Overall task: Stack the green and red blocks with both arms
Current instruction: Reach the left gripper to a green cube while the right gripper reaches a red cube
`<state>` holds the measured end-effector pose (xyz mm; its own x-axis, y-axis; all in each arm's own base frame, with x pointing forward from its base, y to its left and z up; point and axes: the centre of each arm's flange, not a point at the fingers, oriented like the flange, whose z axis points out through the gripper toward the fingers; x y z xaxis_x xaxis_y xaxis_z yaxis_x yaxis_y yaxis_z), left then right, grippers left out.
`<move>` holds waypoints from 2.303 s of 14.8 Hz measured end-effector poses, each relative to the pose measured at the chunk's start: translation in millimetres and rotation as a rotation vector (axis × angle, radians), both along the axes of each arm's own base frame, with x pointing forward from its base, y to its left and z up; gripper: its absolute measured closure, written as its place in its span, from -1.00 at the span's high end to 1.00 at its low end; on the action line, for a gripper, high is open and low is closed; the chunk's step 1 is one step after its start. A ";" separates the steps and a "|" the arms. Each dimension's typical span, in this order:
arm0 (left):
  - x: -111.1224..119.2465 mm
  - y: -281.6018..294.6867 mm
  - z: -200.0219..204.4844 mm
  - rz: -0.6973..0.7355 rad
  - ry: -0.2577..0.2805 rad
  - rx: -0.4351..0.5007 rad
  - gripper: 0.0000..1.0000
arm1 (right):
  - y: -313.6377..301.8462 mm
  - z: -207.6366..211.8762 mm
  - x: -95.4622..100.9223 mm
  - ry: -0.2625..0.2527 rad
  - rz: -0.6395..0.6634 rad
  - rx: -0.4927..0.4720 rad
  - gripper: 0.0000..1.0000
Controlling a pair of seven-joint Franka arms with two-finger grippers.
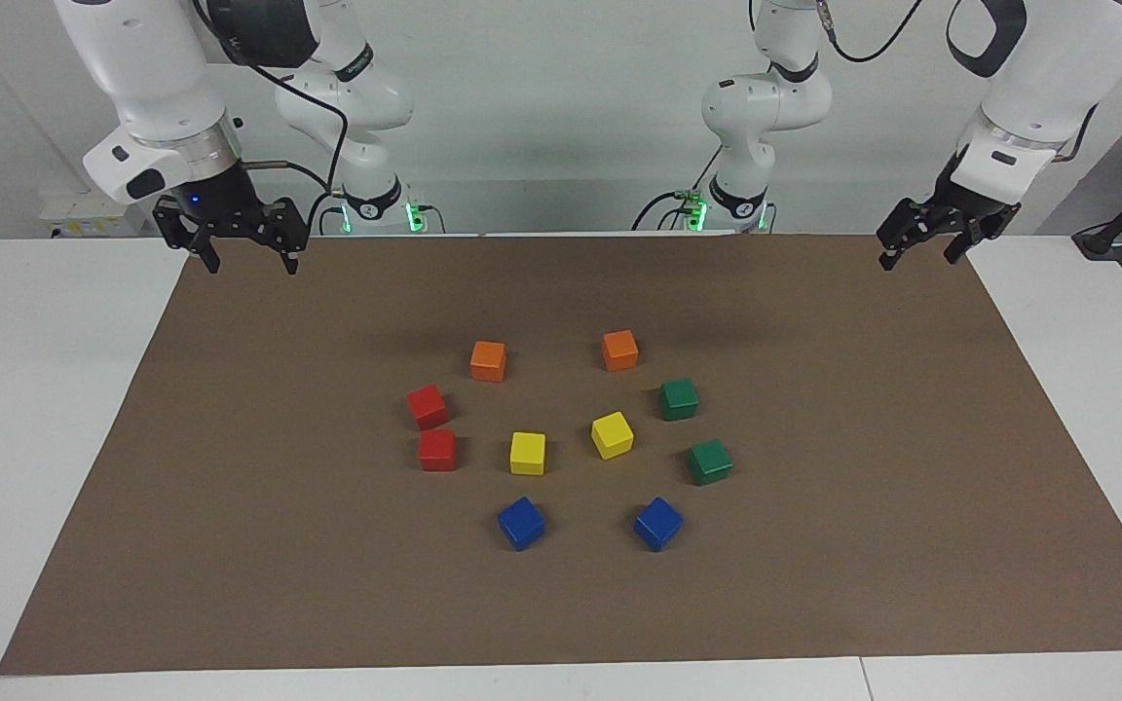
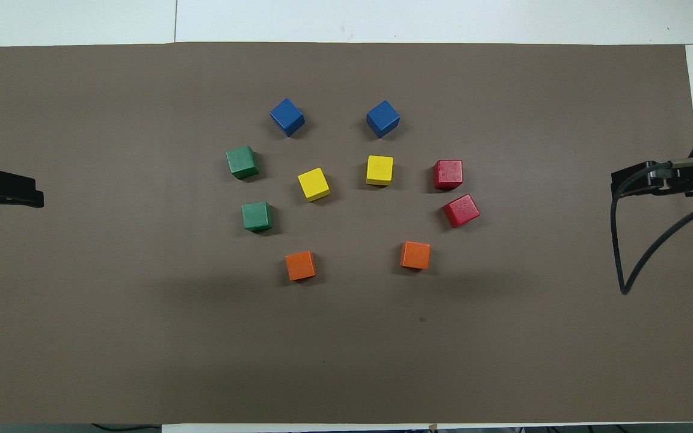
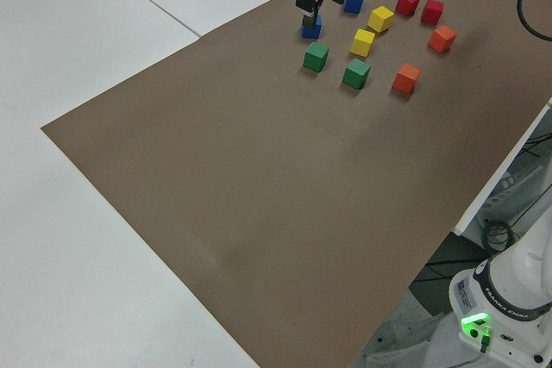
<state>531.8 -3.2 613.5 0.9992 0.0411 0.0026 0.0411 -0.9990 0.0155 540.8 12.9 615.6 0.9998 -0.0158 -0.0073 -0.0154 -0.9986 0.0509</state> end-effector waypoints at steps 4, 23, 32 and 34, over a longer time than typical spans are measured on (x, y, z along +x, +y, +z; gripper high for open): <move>0.0 -0.1 0.0 0.000 0.000 0.000 1.00 | -3.3 0.1 0.0 0.000 -0.006 0.000 1.00; 2.0 -236.6 -180.5 -0.106 0.022 -0.045 1.00 | 127.8 -135.8 -8.7 -0.080 0.041 0.066 1.00; 13.4 -267.8 -265.1 -0.020 0.032 -0.049 1.00 | 163.2 -208.1 1.6 -0.072 0.409 0.059 1.00; 14.0 -267.8 -274.0 -0.012 0.039 -0.046 1.00 | 162.3 -218.3 -0.2 -0.065 0.407 0.062 1.00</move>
<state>545.8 -270.9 339.5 0.9989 0.0286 -0.0375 0.0308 -0.9977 0.0596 540.6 175.2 397.3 0.9227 0.3795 0.0679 0.3802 -0.9249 0.0022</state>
